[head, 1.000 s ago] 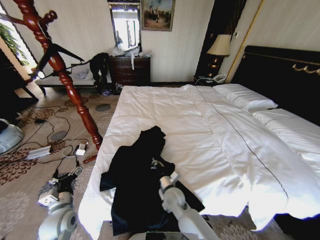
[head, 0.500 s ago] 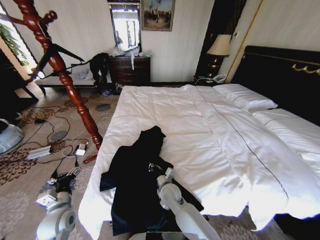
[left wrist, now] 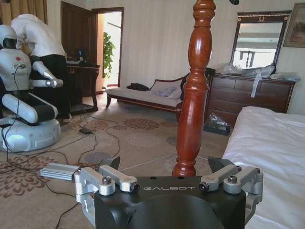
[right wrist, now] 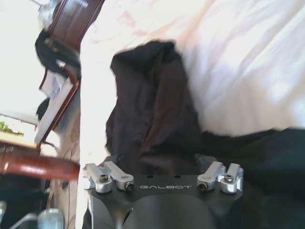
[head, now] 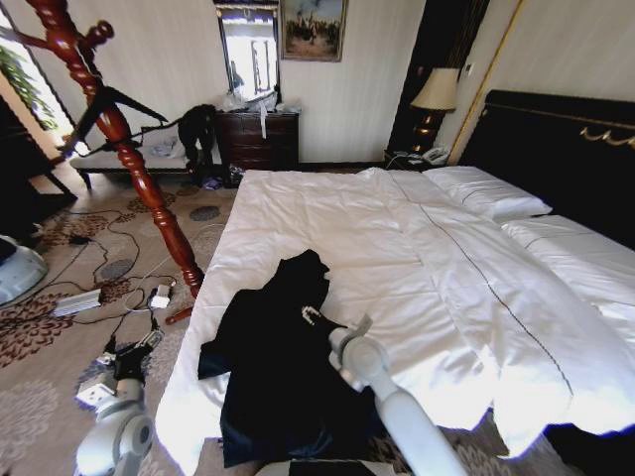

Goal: Pick up the clothes from the bed and hang them on the clothes hanger.

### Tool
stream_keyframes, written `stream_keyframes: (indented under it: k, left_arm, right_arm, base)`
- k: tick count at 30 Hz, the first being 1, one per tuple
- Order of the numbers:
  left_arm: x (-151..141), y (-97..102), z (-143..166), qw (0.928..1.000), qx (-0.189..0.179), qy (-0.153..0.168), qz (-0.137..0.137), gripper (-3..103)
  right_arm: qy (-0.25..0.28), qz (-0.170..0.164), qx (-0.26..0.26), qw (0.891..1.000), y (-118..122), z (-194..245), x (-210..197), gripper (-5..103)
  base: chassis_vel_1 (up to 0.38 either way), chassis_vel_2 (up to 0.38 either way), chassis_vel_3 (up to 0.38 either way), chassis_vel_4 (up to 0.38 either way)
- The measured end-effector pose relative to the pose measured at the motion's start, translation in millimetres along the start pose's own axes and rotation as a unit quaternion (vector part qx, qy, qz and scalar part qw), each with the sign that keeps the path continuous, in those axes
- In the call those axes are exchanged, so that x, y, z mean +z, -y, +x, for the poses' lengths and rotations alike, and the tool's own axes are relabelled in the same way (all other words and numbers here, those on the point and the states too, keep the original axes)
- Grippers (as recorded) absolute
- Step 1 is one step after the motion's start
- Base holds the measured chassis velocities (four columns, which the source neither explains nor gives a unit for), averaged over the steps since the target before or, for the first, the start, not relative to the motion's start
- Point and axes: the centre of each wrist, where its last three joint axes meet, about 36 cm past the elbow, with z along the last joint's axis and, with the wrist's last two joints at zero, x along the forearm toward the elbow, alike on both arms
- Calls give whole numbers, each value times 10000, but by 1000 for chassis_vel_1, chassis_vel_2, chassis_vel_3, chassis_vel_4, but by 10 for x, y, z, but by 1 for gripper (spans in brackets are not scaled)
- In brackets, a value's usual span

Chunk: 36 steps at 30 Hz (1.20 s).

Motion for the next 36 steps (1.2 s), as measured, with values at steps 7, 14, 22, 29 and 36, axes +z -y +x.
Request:
stream_keyframes:
  k: [7, 14, 22, 29, 36]
  left_arm:
    - [44, 65, 67, 10000, 17, -41, -22, 100]
    - [74, 133, 119, 10000, 44, -53, -16, 100]
    - [69, 169, 155, 10000, 59, -31, -2, 100]
    - [72, 153, 182, 10000, 41, -31, -16, 100]
    - [69, 126, 156, 10000, 25, -20, -11, 100]
  right_arm:
    - [609, -309, 694, 9952, 403, 44, -243, 100]
    - [694, -532, 1161, 9894, 623, 187, -286, 100]
    - [365, -451, 1205, 9910, 629, 190, -191, 100]
    - [-13, -181, 1182, 9928, 610, 79, -96, 88]
    - [11, -143, 1145, 9933, 600, 33, -75, 56]
  base:
    - [0, 0, 0, 0]
    - [0, 0, 0, 0]
    - [0, 0, 0, 0]
    - [0, 0, 0, 0]
    - [0, 0, 0, 0]
